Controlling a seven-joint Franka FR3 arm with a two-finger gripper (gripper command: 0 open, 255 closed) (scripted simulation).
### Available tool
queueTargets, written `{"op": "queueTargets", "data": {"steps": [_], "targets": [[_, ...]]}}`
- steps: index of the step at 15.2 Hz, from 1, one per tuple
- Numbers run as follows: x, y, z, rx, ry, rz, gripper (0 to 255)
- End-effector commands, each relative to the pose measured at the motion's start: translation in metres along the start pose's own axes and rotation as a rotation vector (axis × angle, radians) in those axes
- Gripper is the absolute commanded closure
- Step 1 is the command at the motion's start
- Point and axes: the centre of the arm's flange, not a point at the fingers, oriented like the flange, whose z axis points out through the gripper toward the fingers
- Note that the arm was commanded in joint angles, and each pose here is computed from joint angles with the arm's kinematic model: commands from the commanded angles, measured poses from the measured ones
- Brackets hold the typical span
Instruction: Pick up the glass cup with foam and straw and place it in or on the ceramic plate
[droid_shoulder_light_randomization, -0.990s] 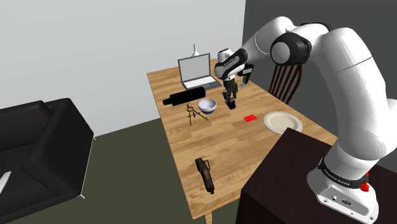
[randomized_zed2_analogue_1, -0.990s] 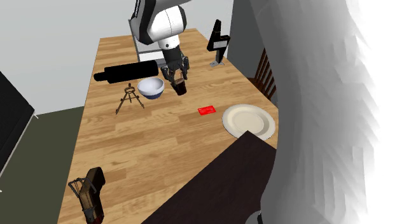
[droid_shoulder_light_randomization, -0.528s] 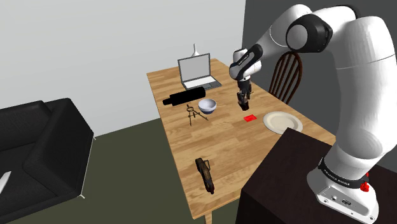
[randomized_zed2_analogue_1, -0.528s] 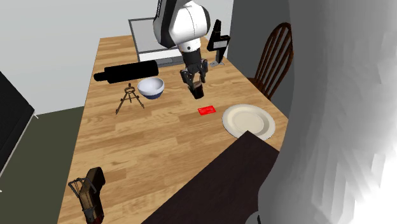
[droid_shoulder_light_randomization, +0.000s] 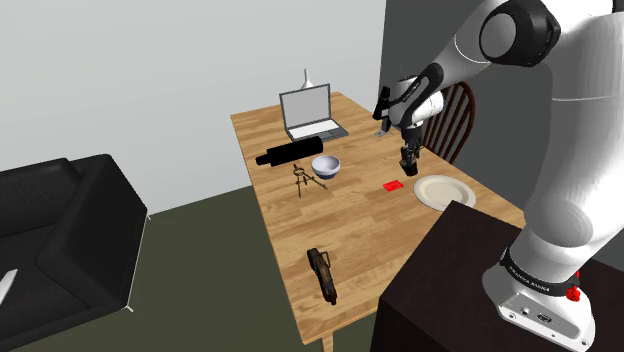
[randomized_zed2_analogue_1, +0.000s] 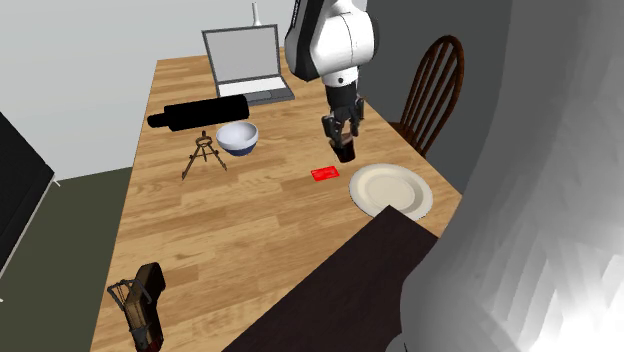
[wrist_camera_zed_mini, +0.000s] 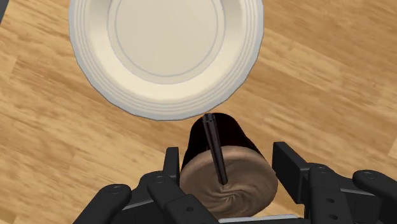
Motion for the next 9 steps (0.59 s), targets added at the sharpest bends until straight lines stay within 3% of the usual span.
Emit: {"op": "queueTargets", "data": {"steps": [1,9], "targets": [[-0.024,0.007,0.007,0.0,0.001,-0.001,255],[-0.12,0.048,0.026,0.0,0.001,-0.001,255]]}}
